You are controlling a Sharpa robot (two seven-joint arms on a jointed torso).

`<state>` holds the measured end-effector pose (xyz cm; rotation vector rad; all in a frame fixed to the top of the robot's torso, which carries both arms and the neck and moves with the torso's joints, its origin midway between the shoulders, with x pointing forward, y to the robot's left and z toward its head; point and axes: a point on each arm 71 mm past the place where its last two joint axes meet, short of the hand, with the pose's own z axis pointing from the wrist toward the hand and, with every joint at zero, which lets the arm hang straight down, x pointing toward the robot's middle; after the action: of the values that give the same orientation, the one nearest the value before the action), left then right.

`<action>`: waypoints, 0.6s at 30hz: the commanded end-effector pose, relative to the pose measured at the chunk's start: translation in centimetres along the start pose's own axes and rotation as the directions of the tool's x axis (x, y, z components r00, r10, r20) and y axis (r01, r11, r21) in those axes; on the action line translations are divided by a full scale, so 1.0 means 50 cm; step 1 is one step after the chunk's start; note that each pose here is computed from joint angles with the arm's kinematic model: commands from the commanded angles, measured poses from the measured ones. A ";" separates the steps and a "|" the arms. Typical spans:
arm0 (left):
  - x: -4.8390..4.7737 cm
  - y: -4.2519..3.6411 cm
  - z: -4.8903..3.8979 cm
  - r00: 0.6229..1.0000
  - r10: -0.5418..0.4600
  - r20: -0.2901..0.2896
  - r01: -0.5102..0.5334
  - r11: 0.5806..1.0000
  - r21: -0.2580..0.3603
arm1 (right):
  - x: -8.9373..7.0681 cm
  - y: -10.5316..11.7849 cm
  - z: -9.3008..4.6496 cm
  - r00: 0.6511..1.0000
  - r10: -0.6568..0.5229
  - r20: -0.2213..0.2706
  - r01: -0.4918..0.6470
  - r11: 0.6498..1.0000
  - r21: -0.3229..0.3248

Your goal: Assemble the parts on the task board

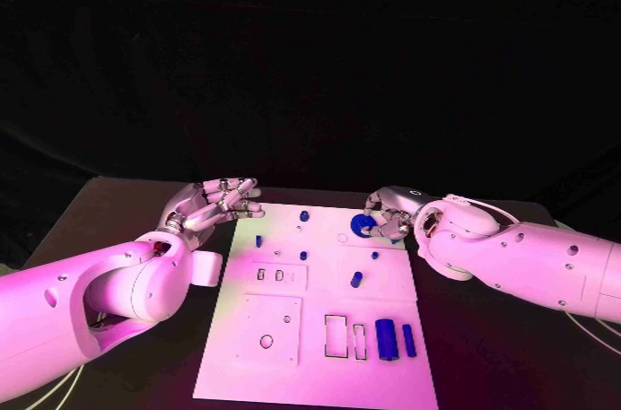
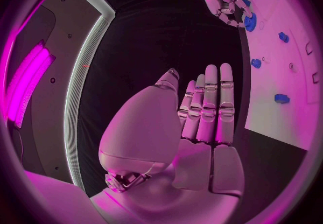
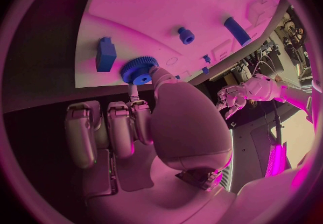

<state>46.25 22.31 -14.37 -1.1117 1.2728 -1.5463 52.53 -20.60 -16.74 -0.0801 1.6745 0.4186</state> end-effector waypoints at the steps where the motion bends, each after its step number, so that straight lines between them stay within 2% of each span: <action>1: 0.006 -0.002 0.001 1.000 -0.012 -0.022 0.013 1.000 0.005 | 0.009 -0.002 0.002 0.999 -0.029 -0.029 0.029 1.000 0.005; 18: 0.005 -0.002 0.001 1.000 -0.013 -0.023 0.013 1.000 0.002 | 0.017 -0.001 0.003 0.998 -0.042 -0.047 0.042 0.999 -0.002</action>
<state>46.26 22.31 -14.40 -1.1133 1.2771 -1.5475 52.77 -20.39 -16.66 -0.0941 1.6682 0.4136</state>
